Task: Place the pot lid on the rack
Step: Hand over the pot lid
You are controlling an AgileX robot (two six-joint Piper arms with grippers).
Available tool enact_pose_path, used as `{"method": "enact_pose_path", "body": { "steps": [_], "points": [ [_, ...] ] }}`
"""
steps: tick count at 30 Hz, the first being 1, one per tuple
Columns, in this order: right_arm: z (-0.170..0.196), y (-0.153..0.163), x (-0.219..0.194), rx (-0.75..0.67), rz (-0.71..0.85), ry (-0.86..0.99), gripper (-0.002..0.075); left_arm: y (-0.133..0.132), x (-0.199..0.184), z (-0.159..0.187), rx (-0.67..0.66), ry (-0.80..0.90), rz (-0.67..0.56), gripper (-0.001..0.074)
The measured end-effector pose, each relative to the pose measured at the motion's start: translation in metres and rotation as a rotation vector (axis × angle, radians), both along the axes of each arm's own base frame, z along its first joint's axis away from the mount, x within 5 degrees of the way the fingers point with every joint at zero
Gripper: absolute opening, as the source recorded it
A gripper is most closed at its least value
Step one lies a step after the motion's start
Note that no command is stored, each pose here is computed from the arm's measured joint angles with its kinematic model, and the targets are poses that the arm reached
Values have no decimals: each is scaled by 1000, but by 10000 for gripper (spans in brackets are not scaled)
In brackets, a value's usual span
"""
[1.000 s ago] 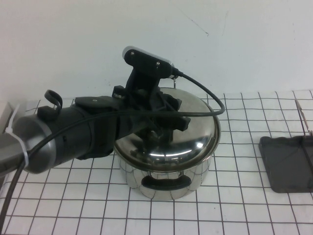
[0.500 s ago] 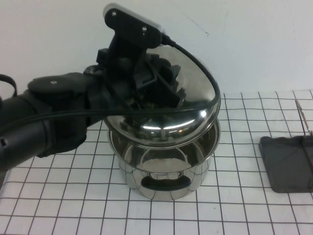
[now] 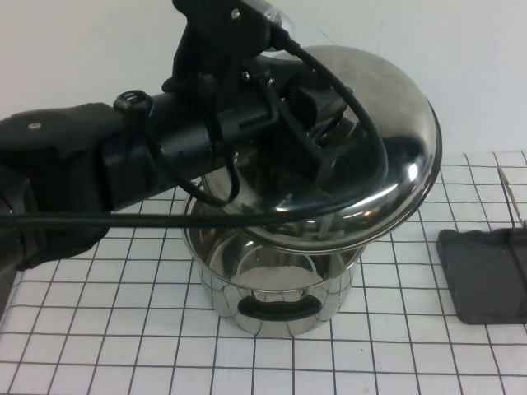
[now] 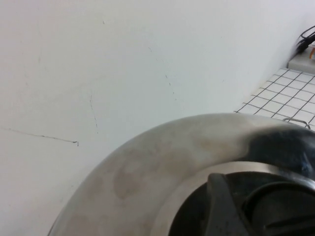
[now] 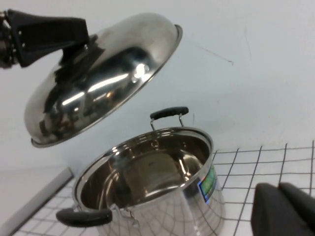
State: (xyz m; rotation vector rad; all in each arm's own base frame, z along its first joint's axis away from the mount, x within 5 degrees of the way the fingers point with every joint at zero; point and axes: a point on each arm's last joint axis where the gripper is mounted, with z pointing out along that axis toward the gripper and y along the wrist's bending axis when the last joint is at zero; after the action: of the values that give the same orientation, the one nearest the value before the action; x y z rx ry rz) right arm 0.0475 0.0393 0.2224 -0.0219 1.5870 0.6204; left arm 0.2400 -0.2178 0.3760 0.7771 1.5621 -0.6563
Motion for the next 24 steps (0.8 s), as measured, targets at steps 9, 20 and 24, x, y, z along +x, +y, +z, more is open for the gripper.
{"method": "enact_pose_path", "body": {
  "steps": [9,20,24],
  "points": [
    [52,3,28,-244,89,77,-3,0,0,0,-67,87,8,322],
    [93,2,91,-250,162,193,132,0,0,0,-284,364,60,322],
    [100,4,109,-174,206,225,271,2,2,0,-361,457,84,322]
  ]
}}
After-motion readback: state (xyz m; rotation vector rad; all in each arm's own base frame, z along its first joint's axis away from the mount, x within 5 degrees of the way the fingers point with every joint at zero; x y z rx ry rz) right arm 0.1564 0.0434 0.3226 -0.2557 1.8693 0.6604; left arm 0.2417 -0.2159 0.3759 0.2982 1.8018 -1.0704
